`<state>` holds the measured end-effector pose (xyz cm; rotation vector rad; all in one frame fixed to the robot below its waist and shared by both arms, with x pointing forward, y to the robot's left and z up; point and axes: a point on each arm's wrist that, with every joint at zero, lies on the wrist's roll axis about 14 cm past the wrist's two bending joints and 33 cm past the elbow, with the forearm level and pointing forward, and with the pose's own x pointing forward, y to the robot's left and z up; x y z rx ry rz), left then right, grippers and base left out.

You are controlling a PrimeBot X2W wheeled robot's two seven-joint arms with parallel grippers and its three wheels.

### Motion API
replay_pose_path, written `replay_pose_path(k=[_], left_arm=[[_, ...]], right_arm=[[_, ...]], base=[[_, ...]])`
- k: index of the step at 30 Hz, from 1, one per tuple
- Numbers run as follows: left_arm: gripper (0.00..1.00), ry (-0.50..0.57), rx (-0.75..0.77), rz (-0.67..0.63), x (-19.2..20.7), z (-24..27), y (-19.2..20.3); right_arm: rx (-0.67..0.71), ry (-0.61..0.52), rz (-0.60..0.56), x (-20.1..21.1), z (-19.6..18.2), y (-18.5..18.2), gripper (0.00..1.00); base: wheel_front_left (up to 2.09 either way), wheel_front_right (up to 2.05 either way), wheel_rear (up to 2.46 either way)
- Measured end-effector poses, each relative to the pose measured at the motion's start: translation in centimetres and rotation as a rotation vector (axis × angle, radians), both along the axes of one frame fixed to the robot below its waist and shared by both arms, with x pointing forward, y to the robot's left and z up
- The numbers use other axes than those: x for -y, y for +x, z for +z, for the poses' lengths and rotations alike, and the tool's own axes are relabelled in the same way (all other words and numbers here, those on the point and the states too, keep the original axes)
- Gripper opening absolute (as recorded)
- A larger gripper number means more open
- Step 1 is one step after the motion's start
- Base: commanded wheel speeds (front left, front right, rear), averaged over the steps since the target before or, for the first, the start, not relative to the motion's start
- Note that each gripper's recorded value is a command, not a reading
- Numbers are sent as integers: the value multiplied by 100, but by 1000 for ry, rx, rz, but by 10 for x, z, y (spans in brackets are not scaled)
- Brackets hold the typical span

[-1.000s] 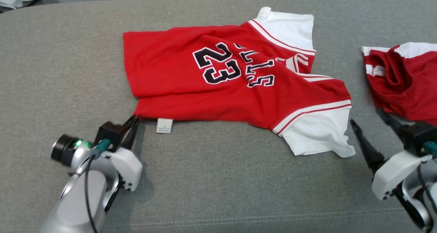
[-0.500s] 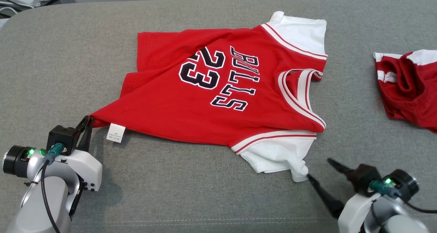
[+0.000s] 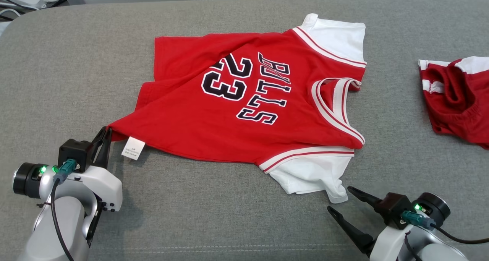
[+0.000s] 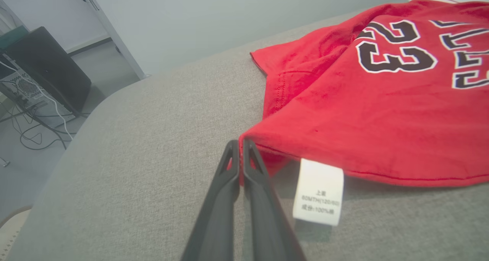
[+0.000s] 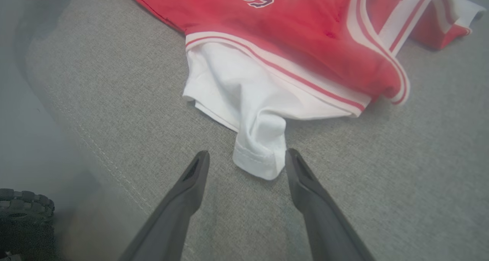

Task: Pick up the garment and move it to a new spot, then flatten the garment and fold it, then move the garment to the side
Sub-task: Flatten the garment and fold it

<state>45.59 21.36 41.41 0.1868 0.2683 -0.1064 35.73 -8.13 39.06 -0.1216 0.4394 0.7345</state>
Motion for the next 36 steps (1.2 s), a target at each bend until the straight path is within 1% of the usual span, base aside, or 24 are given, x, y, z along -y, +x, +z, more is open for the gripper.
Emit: replay_pose_path(k=[6, 7, 9, 10, 11, 13, 15, 16, 18, 20, 21, 22, 26, 29, 30, 34, 36], left_arm=[[0, -5, -13, 18, -5, -5, -5], [0, -6, -13, 20, -6, -5, -5], [0, -9, -15, 23, -6, -6, -5], [0, -12, -16, 23, -6, -6, -6], [0, -15, -16, 21, -6, -6, -6], [0, -19, -7, 25, -7, -4, -5], [0, -23, 8, 23, -8, 1, -3], [0, -23, 18, 24, -9, 4, -2], [0, -16, 42, 16, -13, 13, 2], [0, 8, 77, 4, -17, 27, 9], [0, 34, 134, -11, -23, 50, 24], [0, 50, 165, -17, -26, 63, 32], [0, 105, 279, -49, -28, 116, 64], [0, 125, 331, -58, -27, 148, 85], [0, 123, 348, -60, -26, 157, 90], [0, 98, 423, -42, -28, 190, 102], [0, 79, 440, -33, -28, 197, 102]], right_arm=[[7, -6, 25, -5, -1, 5, 99], [2, -8, 30, -6, -2, 4, 91], [-21, -27, 46, -8, -8, 1, 47], [-31, -34, 51, -9, -11, 0, 20], [-31, -31, 56, -11, -10, 2, 0], [-26, -3, 57, -19, -5, 8, 0], [-17, 63, 36, -28, 6, 16, 0], [-18, 132, 1, -32, 16, 24, 0], [-29, 327, -89, -40, 44, 39, 0], [-39, 485, -143, -45, 71, 53, 0], [-12, 589, -173, -42, 100, 73, 0], [13, 628, -182, -39, 115, 84, 0], [155, 753, -210, -22, 182, 130, 0], [280, 797, -225, -9, 229, 160, 0], [322, 796, -228, -5, 243, 168, 0], [485, 828, -249, 13, 299, 191, 0], [520, 840, -243, 14, 314, 194, 0]], base=[[0, 0, 0], [0, 0, 0], [0, 0, 0], [0, 0, 0], [0, 0, 0], [0, 0, 0], [0, 0, 0], [0, 0, 0], [0, 0, 0], [0, 0, 0], [0, 0, 0], [0, 0, 0], [0, 0, 0], [0, 0, 0], [0, 0, 0], [0, 0, 0], [0, 0, 0]])
